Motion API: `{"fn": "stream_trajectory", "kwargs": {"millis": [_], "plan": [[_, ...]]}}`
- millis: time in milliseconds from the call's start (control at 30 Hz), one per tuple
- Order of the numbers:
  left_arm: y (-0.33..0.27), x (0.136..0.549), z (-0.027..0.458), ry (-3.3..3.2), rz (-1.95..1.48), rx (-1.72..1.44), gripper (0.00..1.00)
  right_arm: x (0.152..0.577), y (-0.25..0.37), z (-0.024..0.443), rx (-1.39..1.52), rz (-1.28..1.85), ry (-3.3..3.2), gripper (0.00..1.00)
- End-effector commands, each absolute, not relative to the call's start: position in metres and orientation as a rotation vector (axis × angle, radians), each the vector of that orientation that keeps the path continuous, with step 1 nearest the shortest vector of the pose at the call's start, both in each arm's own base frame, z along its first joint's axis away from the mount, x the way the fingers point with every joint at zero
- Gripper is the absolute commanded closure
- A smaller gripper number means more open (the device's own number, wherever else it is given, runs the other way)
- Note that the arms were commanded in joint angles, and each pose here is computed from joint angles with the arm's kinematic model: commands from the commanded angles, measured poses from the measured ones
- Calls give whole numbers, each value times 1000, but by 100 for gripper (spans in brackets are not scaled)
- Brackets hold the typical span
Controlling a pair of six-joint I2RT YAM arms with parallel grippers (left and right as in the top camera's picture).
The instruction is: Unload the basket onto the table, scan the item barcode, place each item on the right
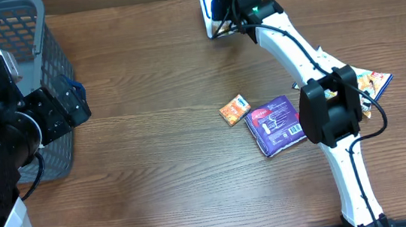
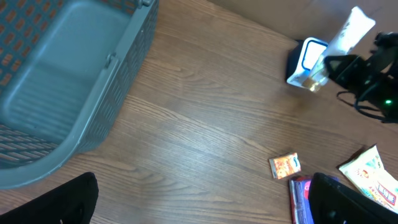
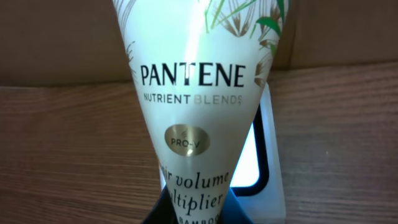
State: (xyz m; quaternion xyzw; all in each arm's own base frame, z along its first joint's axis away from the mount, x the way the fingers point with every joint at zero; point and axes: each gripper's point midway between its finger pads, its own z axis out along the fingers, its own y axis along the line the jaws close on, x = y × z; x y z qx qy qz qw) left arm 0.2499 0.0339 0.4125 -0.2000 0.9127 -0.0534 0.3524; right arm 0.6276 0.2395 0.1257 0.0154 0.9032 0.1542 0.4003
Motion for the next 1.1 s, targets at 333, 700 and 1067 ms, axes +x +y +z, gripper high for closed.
{"fn": "stream_trajectory", "kwargs": {"millis": [333,700,1067], "plan": [[37,250,413,2353,-131,-543,0,629,184,241,320,387,2096,96],[37,250,413,2353,-131,-543,0,555,-68,266,1024,12,2093,96],[37,250,413,2353,-131,-543,0,433,-272,180,1627,-298,2117,96]]}}
